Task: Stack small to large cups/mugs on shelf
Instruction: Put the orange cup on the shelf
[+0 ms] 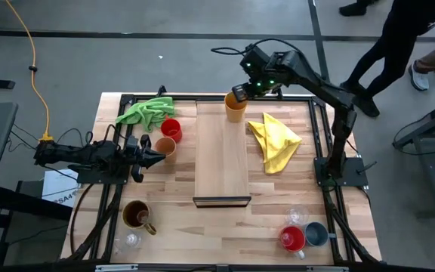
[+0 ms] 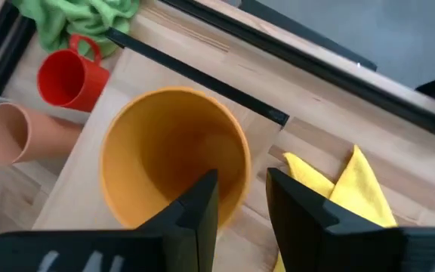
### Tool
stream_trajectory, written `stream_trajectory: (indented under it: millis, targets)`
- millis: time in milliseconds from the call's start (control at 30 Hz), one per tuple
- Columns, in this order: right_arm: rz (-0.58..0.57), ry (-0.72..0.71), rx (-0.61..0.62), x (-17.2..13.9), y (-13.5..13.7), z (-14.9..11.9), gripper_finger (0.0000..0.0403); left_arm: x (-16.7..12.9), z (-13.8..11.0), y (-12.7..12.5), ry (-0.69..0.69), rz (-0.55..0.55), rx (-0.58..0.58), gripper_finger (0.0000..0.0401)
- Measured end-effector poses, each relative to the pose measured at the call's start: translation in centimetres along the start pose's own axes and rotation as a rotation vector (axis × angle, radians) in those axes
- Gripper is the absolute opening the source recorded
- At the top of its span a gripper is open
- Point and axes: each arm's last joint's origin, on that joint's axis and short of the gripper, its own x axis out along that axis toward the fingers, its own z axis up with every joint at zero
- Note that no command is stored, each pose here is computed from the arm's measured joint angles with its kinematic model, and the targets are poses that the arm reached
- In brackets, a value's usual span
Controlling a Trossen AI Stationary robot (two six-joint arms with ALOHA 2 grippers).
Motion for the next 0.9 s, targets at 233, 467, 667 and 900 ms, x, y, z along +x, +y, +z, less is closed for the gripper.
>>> stream_trajectory:
  millis: [233,467,667,900]
  targets:
    - [-0.084,-0.012,-0.238,-4.5,-0.4,-3.2,0.0103,0.0,0.0,0.0,0.000,0.000,0.000,0.0010]
    - [-0.087,-0.007,-0.316,-7.5,-2.6,-10.4,0.0100,0.0,0.0,0.0,0.000,0.000,0.000,0.0010]
    - [0.068,-0.114,-0.215,-4.8,-6.5,-18.4,0.0059,0.0,0.0,0.0,-0.001,-0.001,0.000,0.0010]
    - [0.446,-0.618,-0.258,-0.2,-7.9,-21.5,0.0006,0.0,0.0,0.0,0.000,0.000,0.000,0.0010]
